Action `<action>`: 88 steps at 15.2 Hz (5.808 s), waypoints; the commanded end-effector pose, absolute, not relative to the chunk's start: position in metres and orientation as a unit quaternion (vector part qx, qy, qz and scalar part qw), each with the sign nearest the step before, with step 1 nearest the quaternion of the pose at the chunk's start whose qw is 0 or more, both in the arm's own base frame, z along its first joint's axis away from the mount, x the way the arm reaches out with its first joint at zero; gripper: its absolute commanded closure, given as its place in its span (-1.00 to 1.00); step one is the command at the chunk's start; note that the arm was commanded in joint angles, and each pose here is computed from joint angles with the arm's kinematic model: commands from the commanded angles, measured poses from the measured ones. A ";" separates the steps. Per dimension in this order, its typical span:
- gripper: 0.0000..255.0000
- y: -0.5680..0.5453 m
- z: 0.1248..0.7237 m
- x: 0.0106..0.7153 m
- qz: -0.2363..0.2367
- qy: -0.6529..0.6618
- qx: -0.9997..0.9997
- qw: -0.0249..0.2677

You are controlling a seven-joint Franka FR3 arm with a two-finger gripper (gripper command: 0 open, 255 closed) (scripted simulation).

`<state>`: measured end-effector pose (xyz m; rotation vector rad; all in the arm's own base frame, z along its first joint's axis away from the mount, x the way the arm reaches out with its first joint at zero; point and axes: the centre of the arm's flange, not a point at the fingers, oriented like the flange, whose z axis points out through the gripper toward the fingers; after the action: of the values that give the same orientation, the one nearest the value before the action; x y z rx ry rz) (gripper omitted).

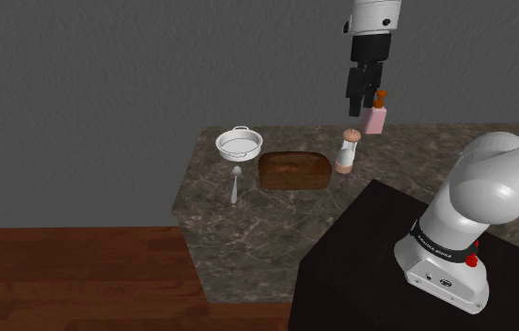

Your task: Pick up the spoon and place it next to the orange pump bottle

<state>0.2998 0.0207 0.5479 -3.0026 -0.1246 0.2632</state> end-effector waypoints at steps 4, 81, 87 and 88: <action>-1.00 0.048 0.524 0.314 0.078 -0.009 -0.996 0.051; 1.00 0.206 0.243 0.627 -0.037 0.377 -0.921 -0.097; 1.00 0.206 0.275 0.627 -0.037 0.377 -0.921 -0.097; 1.00 0.206 0.280 0.627 -0.037 0.377 -0.921 -0.097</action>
<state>0.6278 0.2053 0.2746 -3.0850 1.2618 -0.1259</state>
